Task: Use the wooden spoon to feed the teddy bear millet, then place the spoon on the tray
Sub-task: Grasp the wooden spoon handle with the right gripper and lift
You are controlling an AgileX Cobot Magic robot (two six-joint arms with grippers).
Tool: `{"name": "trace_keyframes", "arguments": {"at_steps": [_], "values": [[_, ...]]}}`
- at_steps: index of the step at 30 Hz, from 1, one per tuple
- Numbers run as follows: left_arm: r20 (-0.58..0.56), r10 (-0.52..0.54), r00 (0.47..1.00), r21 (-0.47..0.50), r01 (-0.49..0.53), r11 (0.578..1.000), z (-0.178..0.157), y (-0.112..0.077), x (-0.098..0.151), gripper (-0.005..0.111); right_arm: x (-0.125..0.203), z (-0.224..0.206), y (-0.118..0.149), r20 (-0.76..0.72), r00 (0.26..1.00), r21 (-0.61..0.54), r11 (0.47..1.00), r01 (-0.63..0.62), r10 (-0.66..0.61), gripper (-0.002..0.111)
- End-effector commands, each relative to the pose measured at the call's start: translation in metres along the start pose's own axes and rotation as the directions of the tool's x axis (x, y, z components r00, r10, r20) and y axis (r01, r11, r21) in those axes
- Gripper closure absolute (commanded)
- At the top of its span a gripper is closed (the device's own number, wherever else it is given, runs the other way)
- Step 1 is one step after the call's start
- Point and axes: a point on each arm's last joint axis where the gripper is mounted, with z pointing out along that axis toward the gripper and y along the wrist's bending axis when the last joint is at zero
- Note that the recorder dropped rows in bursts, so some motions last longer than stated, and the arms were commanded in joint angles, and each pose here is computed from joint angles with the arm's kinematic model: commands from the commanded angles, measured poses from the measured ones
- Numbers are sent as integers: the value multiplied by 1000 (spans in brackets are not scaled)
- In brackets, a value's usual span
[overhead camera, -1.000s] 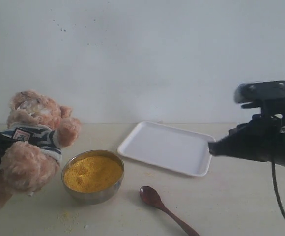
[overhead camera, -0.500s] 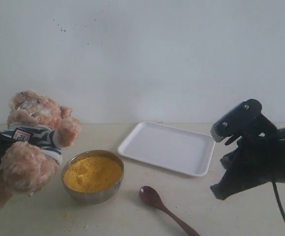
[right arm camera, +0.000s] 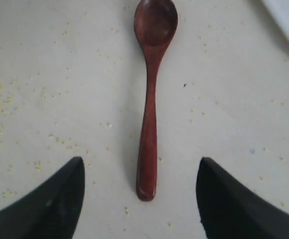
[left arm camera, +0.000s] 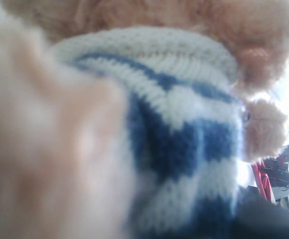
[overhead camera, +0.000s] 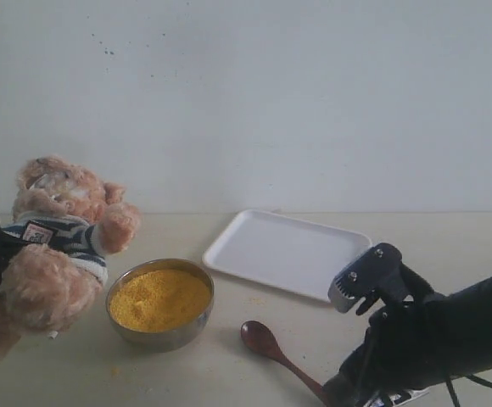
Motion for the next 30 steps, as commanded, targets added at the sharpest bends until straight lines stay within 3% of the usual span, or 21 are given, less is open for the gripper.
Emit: {"name": "trace_keyframes", "arguments": {"at_steps": [1,6,13,25,27,30], "values": [[4,14,1000,27,-14,1000,-1,-3,-2,103,8,18,2,-50,995,-33,996,84,-85,56],[11,9,1000,28,-10,1000,-1,-4,-3,103,4,31,13,-30,994,-44,994,103,-104,57],[11,9,1000,28,-10,1000,-1,-4,-3,103,11,45,6,-88,989,67,990,125,-119,57],[11,9,1000,28,-10,1000,-1,-4,-3,103,20,63,6,-135,989,30,997,65,-61,57],[11,9,1000,28,-10,1000,-1,-4,-3,103,21,64,7,-139,988,24,998,64,-60,62],[11,9,1000,28,-10,1000,-1,-4,-3,103,21,64,7,-139,989,20,998,63,-60,88]]}}
